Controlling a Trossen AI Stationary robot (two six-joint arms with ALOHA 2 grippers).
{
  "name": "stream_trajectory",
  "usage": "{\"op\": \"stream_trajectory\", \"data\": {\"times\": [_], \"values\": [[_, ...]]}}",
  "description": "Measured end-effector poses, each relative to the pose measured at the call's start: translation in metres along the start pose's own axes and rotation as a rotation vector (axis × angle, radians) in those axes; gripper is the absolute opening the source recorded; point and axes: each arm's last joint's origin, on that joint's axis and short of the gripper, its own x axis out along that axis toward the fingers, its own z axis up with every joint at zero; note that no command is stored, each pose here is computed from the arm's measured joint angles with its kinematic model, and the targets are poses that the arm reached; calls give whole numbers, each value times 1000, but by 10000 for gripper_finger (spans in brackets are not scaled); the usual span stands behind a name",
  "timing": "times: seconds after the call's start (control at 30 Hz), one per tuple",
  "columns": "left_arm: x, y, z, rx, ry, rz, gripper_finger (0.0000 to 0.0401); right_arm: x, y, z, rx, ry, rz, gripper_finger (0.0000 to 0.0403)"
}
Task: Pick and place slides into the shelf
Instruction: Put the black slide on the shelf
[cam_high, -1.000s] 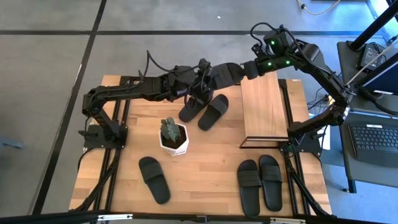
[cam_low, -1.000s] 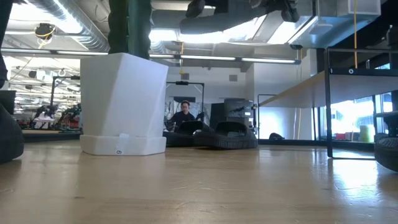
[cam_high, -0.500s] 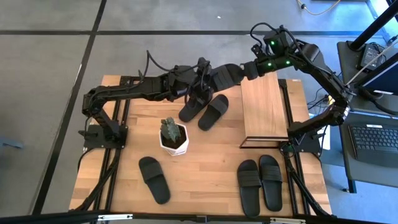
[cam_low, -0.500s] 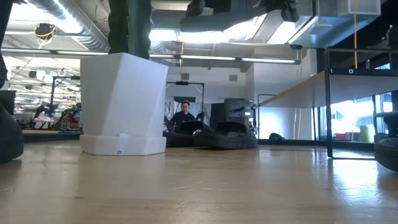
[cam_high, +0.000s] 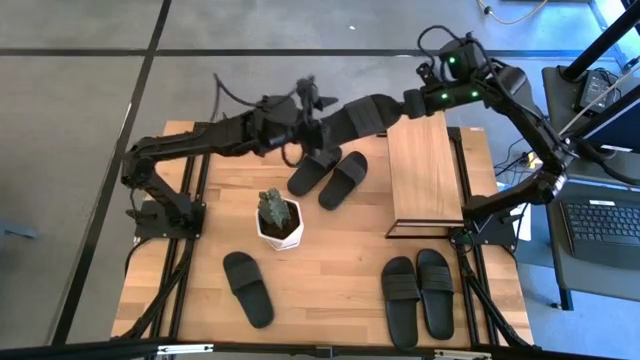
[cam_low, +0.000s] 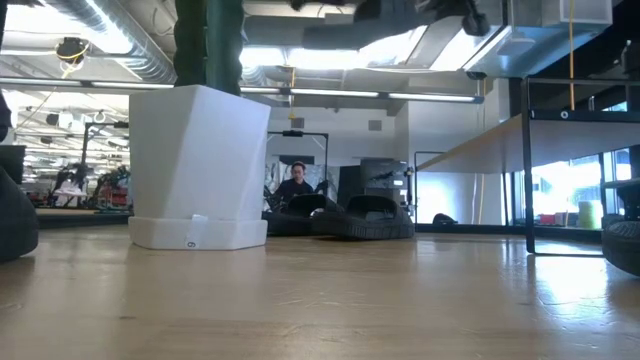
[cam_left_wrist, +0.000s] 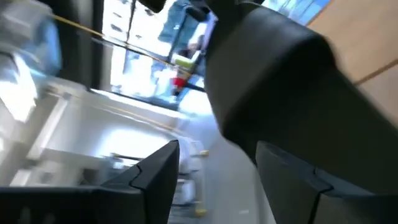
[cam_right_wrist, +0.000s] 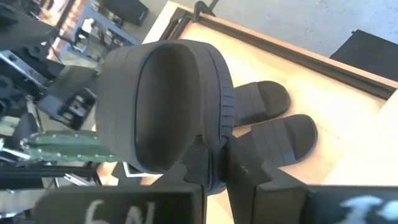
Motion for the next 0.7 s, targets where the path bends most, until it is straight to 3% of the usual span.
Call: {"op": "stream_trajectory", "data": {"times": [0.37,0.5,0.7], "values": [[-60,52,-50,-551,-114,-137,207,-32,-28,5,39,-66,-18,35],[-71,55,-59,-636,-97,-196,207,-46,-43,7,61,-96,-66,35],[-73,49,-63,-672,-46,-258,207,-62,-63,9,91,-130,-73,34]]}}
